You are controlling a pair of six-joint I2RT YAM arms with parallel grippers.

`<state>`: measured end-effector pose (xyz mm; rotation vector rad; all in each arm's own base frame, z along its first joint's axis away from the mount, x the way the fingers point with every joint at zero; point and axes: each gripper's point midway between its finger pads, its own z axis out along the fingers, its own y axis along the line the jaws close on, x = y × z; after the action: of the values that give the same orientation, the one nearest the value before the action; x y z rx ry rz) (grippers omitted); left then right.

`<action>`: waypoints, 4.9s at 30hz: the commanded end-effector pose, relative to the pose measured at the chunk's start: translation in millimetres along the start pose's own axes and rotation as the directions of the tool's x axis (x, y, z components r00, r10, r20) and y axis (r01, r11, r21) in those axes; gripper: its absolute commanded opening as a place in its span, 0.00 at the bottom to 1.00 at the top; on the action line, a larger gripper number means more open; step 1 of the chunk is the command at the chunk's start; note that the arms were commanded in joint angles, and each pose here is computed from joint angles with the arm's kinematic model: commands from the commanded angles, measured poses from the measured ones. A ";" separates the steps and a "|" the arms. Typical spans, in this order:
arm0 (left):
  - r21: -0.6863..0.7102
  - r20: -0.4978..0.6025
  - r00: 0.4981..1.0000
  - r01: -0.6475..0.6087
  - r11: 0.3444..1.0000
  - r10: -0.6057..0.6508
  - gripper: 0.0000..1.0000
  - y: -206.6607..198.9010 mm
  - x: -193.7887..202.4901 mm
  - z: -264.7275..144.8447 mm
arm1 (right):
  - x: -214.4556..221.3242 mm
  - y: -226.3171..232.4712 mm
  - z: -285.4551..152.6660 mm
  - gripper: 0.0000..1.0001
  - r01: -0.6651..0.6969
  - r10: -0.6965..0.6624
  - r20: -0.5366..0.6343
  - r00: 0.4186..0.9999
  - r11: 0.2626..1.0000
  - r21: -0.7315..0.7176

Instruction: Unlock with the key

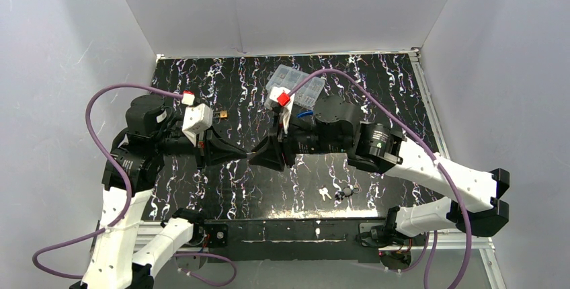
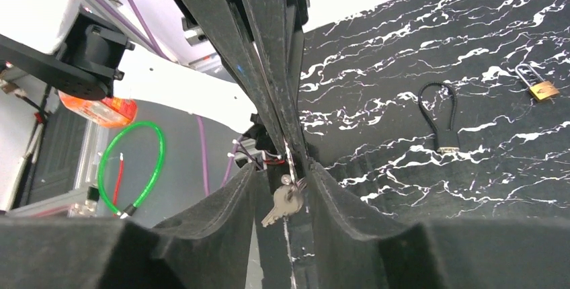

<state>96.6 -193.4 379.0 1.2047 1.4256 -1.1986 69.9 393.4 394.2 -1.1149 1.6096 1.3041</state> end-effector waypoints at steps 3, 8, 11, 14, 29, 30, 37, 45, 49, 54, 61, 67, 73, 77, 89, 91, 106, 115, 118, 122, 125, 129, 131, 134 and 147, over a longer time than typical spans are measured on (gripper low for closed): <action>0.009 0.002 1.000 0.008 1.000 -0.008 0.00 -3.7 -0.1 -0.2 | -17.4 6.4 -13.7 0.49 0.012 -0.012 0.094 0.995 1.000 -0.002; 0.011 0.003 1.000 0.005 1.000 -0.005 0.00 -4.4 -1.0 -0.3 | -19.2 5.6 -17.9 0.49 0.016 -0.017 0.109 0.994 1.000 0.008; 0.013 0.004 1.000 0.007 1.000 -0.007 0.00 -5.0 -2.2 -0.5 | -19.2 4.5 -15.5 0.47 0.016 -0.017 0.109 0.994 1.000 0.011; 0.012 0.006 1.000 0.006 1.000 -0.006 0.00 -5.4 -2.7 -0.7 | -23.3 2.3 -15.3 0.46 0.021 -0.024 0.125 0.992 0.999 0.025; 0.009 0.008 1.000 -0.002 1.000 0.001 0.00 -6.4 -5.3 -1.3 | -22.3 2.9 -2.1 0.36 0.033 -0.032 0.111 0.993 0.999 -0.001; 0.010 0.008 1.000 -0.001 1.000 0.001 0.00 -6.4 -5.0 -1.2 | -20.9 2.9 -1.6 0.35 0.031 -0.030 0.107 0.994 1.000 -0.003; 0.006 0.007 1.000 -0.001 1.000 0.001 0.00 -5.3 -5.0 -1.2 | -13.5 0.2 0.4 0.11 0.014 -0.014 0.090 0.996 1.000 0.004; -0.003 0.004 1.000 0.000 1.000 0.000 0.00 -3.7 -4.6 -1.2 | -13.5 0.4 -5.3 0.01 0.011 -0.012 0.099 0.995 1.000 0.011; -0.014 -0.001 1.000 0.020 1.000 -0.020 0.38 -0.9 -3.3 -0.9 | -12.5 0.7 -7.8 0.01 0.005 -0.006 0.097 0.995 1.000 0.013; -0.099 -0.038 0.999 0.008 0.995 -0.012 0.71 13.8 3.4 -3.6 | 3.1 -5.3 -12.9 0.01 -0.023 0.020 0.071 0.997 0.999 0.042; -0.202 -0.218 0.974 0.018 0.979 -0.063 0.76 47.9 58.4 -9.4 | 42.3 -19.8 -29.1 0.01 -0.085 0.082 0.030 0.996 0.990 0.112; -0.303 -0.464 0.879 -0.040 0.952 -0.110 0.73 92.4 152.0 -26.9 | 70.9 -36.0 -46.7 0.01 -0.134 0.132 0.023 0.991 0.970 0.203; -0.323 -0.646 0.749 -0.097 0.942 -0.144 0.63 139.6 231.3 -53.4 | 84.8 -45.7 -59.4 0.01 -0.172 0.165 0.049 0.985 0.951 0.258; -0.370 -0.646 0.715 0.014 0.929 -0.268 0.49 168.2 244.4 -72.0 | 88.6 -48.1 -63.2 0.01 -0.197 0.187 0.063 0.980 0.942 0.273; -0.236 -0.725 0.650 0.074 0.969 -0.227 0.37 183.2 295.6 -83.7 | 76.7 -48.3 -65.5 0.01 -0.198 0.185 0.073 0.980 0.936 0.290; -0.215 -0.752 0.623 0.075 0.974 -0.214 0.32 182.8 305.2 -87.8 | 75.6 -48.6 -66.7 0.01 -0.192 0.177 0.076 0.981 0.937 0.292; -0.186 -0.789 0.596 0.005 0.982 -0.153 0.25 186.1 329.4 -77.3 | 63.2 -49.1 -59.9 0.01 -0.176 0.162 0.072 0.984 0.939 0.296; -0.136 -0.831 0.547 -0.015 0.991 -0.106 0.24 182.8 348.9 -79.8 | 55.0 -47.4 -61.1 0.01 -0.189 0.167 0.100 0.981 0.938 0.291; -0.120 -0.833 0.545 -0.011 0.993 -0.095 0.22 181.6 351.0 -79.8 | 53.9 -47.5 -62.4 0.01 -0.194 0.169 0.111 0.979 0.937 0.291; -0.089 -0.804 0.588 0.028 0.996 -0.089 0.12 169.4 345.4 -70.7 | 53.9 -48.4 -63.9 0.01 -0.195 0.169 0.112 0.979 0.934 0.298; -0.038 -0.782 0.621 0.034 0.999 -0.051 0.07 154.1 339.1 -64.8 | 54.9 -49.3 -64.6 0.01 -0.197 0.170 0.114 0.979 0.933 0.302; -0.030 -0.746 0.666 -0.005 1.000 -0.019 0.07 143.6 319.7 -58.6 | 57.4 -51.4 -64.3 0.01 -0.199 0.172 0.115 0.978 0.930 0.309; -0.074 -0.732 0.680 -0.023 0.997 -0.038 0.14 150.4 305.0 -58.7 | 58.4 -51.9 -64.1 0.01 -0.201 0.172 0.118 0.978 0.930 0.308; -0.136 -0.705 0.706 -0.053 0.989 -0.059 0.29 169.6 282.0 -63.5 | 59.6 -52.4 -64.1 0.01 -0.201 0.171 0.122 0.978 0.930 0.307; -0.192 -0.765 0.618 0.048 0.980 -0.180 0.55 199.5 312.2 -75.8 | 61.9 -55.6 -70.3 0.01 -0.204 0.170 0.128 0.977 0.925 0.321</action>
<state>251.3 -68.2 56.1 1.6438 2.1918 -0.5836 95.4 312.2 317.0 -0.7474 1.8648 1.1066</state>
